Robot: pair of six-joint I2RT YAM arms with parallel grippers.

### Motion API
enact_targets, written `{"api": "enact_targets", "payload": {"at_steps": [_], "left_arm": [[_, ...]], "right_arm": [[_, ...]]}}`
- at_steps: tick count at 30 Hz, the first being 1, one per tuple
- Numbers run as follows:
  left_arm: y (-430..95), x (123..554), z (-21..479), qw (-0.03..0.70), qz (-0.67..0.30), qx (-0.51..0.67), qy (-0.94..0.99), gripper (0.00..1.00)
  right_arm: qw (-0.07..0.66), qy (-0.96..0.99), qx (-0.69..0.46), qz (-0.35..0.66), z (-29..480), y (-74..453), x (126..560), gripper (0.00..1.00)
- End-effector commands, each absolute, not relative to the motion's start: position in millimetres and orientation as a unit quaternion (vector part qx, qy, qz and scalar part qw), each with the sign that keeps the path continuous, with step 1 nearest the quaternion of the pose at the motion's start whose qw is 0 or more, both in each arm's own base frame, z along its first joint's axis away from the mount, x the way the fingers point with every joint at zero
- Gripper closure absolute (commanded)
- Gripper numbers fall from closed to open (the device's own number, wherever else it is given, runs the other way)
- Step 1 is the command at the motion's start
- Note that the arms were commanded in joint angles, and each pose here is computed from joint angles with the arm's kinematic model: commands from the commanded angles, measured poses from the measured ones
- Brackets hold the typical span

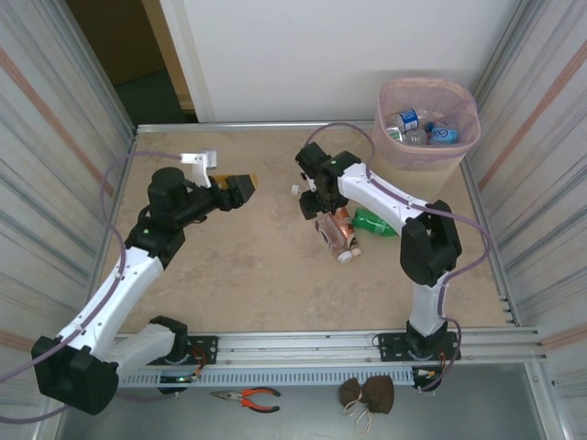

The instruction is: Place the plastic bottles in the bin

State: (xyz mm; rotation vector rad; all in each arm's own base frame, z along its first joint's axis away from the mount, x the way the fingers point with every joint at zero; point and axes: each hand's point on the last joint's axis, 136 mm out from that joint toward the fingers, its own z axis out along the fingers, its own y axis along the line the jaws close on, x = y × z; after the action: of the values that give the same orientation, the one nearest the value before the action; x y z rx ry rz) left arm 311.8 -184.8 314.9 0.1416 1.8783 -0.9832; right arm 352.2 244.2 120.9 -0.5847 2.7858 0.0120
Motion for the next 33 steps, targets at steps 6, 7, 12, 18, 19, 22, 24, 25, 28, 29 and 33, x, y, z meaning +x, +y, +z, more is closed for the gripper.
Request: {"api": "enact_targets", "payload": {"at_steps": [6, 7, 12, 18, 19, 22, 24, 25, 28, 29, 33], "left_arm": [[-173.1, 304.6, 314.2, 0.493, -0.401, 0.042, 0.771, 0.17], [-172.8, 304.7, 313.5, 0.493, -0.401, 0.040, 0.771, 0.17], [-171.9, 304.3, 313.5, 0.492, -0.403, 0.038, 0.771, 0.17], [-171.6, 303.9, 315.0, 0.493, -0.405, 0.036, 0.769, 0.17], [-171.3, 303.7, 315.3, 0.493, -0.405, 0.035, 0.769, 0.17], [-171.2, 303.6, 315.8, 0.494, -0.406, 0.035, 0.768, 0.17], [-171.1, 303.3, 314.5, 0.492, -0.405, 0.034, 0.769, 0.17], [-170.7, 302.9, 315.3, 0.494, -0.405, 0.034, 0.769, 0.17], [-170.2, 302.1, 315.3, 0.493, -0.407, 0.032, 0.768, 0.17], [-170.0, 301.9, 315.9, 0.494, -0.407, 0.032, 0.768, 0.17], [-169.5, 301.2, 315.4, 0.494, -0.407, 0.030, 0.768, 0.17]], "right_arm": [[0.124, 0.969, -0.209, -0.035, 98.4, 241.4, 356.7, 0.39], [0.121, 0.970, -0.209, -0.036, 95.5, 241.5, 356.9, 0.39], [0.108, 0.971, -0.210, -0.038, 84.2, 241.9, 355.4, 0.41], [0.098, 0.972, -0.210, -0.040, 73.9, 242.9, 354.3, 0.43], [0.097, 0.972, -0.211, -0.041, 72.2, 242.9, 354.2, 0.43], [0.093, 0.972, -0.211, -0.044, 68.2, 242.6, 354.4, 0.44], [0.092, 0.972, -0.211, -0.045, 65.7, 242.7, 354.8, 0.44], [0.091, 0.972, -0.211, -0.045, 64.7, 242.3, 354.8, 0.45], [0.087, 0.973, -0.210, -0.049, 60.5, 241.1, 354.3, 0.46], [0.087, 0.973, -0.210, -0.048, 59.9, 241.3, 354.2, 0.46], [0.085, 0.973, -0.209, -0.048, 56.6, 241.7, 353.2, 0.49]]}}
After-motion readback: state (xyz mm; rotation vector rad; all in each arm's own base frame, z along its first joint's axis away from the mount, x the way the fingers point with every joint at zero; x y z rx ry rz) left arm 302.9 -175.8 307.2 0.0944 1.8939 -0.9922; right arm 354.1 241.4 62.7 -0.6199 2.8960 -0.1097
